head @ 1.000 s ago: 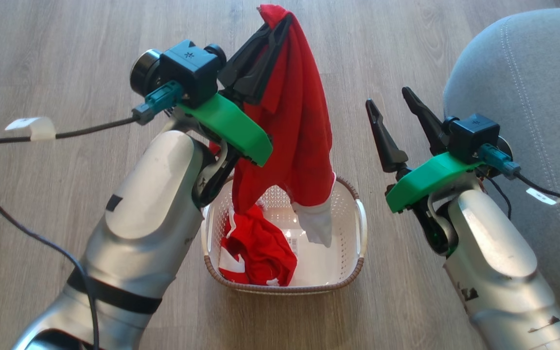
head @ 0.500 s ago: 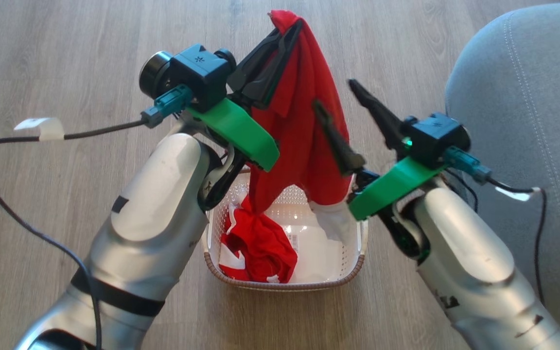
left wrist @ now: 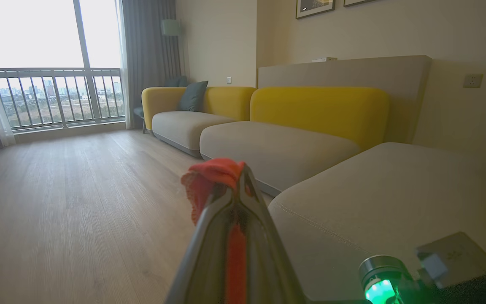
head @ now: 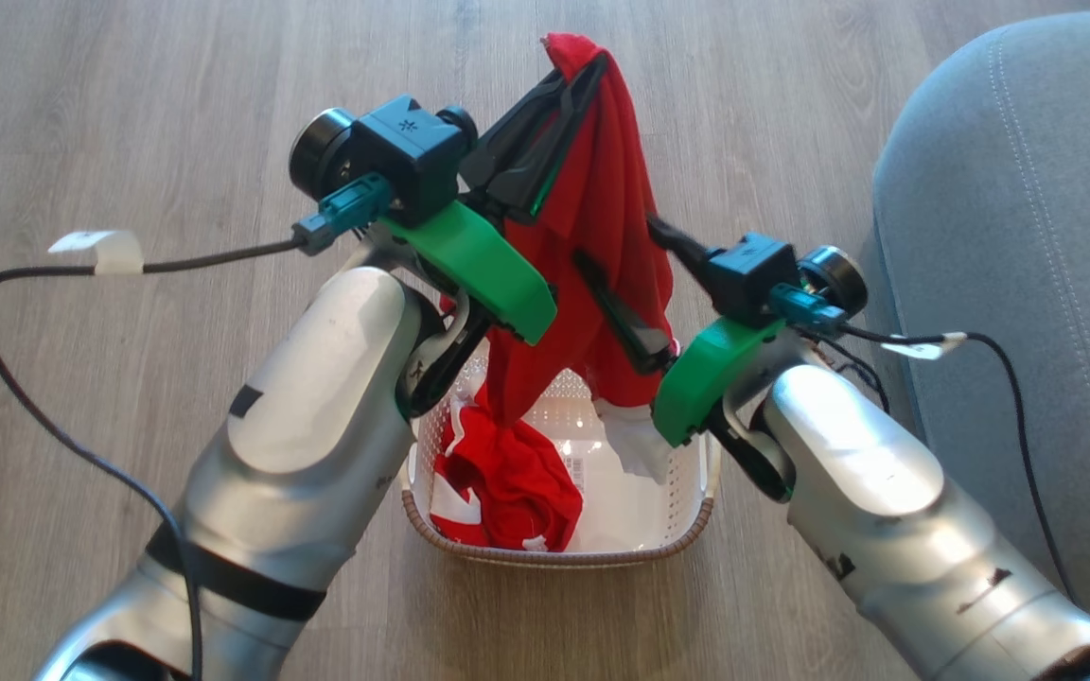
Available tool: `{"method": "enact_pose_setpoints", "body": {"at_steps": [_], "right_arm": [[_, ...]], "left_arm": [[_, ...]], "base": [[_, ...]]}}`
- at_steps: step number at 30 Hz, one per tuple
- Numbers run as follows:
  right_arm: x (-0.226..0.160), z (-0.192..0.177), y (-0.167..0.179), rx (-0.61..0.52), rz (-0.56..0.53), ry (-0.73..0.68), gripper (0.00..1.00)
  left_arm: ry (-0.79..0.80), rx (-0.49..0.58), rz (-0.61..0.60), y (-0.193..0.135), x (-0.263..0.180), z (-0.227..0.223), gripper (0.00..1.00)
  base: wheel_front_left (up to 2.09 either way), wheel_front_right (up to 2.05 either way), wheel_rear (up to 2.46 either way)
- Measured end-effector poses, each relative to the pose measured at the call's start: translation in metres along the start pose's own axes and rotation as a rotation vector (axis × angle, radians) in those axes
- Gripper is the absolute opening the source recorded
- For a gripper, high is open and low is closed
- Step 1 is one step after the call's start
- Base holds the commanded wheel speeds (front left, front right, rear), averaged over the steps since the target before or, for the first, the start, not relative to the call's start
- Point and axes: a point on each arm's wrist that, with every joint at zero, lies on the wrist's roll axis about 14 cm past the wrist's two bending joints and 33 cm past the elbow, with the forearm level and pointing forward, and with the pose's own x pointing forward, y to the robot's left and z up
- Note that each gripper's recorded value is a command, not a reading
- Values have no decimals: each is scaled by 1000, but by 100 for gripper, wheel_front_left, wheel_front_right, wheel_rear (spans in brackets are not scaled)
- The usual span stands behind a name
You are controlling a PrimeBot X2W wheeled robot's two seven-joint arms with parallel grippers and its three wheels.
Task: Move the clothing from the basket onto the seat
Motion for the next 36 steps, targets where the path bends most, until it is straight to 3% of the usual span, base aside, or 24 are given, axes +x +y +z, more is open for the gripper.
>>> {"method": "enact_pose_setpoints", "body": {"at_steps": [5,6,8,18,19,20,21,36], "right_arm": [[3,-11,-1,16,-3,50,100],[4,-10,-1,22,-2,49,76],[6,-5,-1,37,-5,36,0],[0,12,-11,40,-42,-9,0],[0,12,-11,40,-42,-9,0],[-1,13,-13,45,-48,-16,0],[-1,15,-14,46,-53,-23,0],[-24,46,-71,62,-232,-152,0]], "left_arm": [[-1,2,2,0,-1,1,0],[-1,3,2,0,-1,2,0],[-3,3,0,-1,-1,3,0],[-19,-2,-12,-10,1,8,0],[-19,-2,-12,-10,1,8,11],[-21,-5,-13,-11,1,8,91],[-22,-8,-15,-12,1,8,100],[58,-55,-60,-28,2,-32,100]], "base": [[0,0,0],[0,0,0],[0,0,0],[0,0,0],[0,0,0],[0,0,0],[0,0,0],[0,0,0]]}}
